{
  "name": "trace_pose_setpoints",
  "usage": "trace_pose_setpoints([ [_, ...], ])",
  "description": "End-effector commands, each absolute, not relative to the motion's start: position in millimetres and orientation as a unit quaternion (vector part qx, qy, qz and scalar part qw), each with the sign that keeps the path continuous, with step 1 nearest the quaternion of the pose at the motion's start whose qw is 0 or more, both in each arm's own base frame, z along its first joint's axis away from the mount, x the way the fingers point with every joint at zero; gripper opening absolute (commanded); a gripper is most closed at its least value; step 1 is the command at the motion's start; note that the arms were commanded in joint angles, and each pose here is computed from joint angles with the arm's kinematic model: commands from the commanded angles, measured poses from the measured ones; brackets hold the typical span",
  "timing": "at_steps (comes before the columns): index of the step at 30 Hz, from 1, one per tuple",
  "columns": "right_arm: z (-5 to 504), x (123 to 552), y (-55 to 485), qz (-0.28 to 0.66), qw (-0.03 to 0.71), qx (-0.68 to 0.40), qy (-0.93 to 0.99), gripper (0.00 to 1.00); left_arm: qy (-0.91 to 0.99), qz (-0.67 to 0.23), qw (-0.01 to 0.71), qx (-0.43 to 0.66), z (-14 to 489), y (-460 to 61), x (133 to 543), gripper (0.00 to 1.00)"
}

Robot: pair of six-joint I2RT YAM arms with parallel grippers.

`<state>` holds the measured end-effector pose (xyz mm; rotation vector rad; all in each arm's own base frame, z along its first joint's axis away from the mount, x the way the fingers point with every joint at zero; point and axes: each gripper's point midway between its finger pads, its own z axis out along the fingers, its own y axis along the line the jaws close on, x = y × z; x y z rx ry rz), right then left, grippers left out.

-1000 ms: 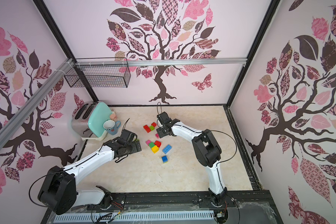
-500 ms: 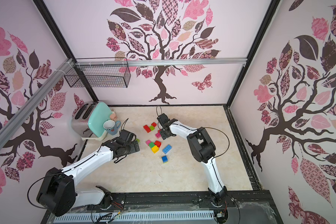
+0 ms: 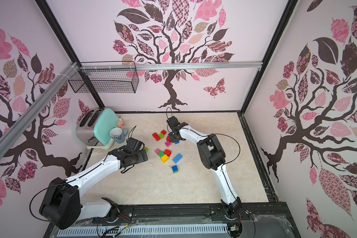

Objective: Assemble the number 4 with lego
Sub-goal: Pick up the lego brick from the center of the board.

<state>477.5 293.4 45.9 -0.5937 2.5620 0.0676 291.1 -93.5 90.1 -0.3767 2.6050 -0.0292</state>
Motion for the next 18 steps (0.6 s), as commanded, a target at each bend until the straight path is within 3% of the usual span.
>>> trace_pose_setpoints([
  [1,29,475,293,0.025,0.231,-0.214,0.949,0.39,0.953,-0.012,0.265,-0.145,101,-93,300,0.98],
  [6,25,473,289,0.018,0.226,-0.211,0.951,0.51,0.954,-0.011,0.263,-0.145,99,-93,298,0.98],
  [18,11,463,282,0.012,0.208,-0.207,0.956,0.5,0.955,-0.011,0.26,-0.144,97,-92,298,0.98],
])
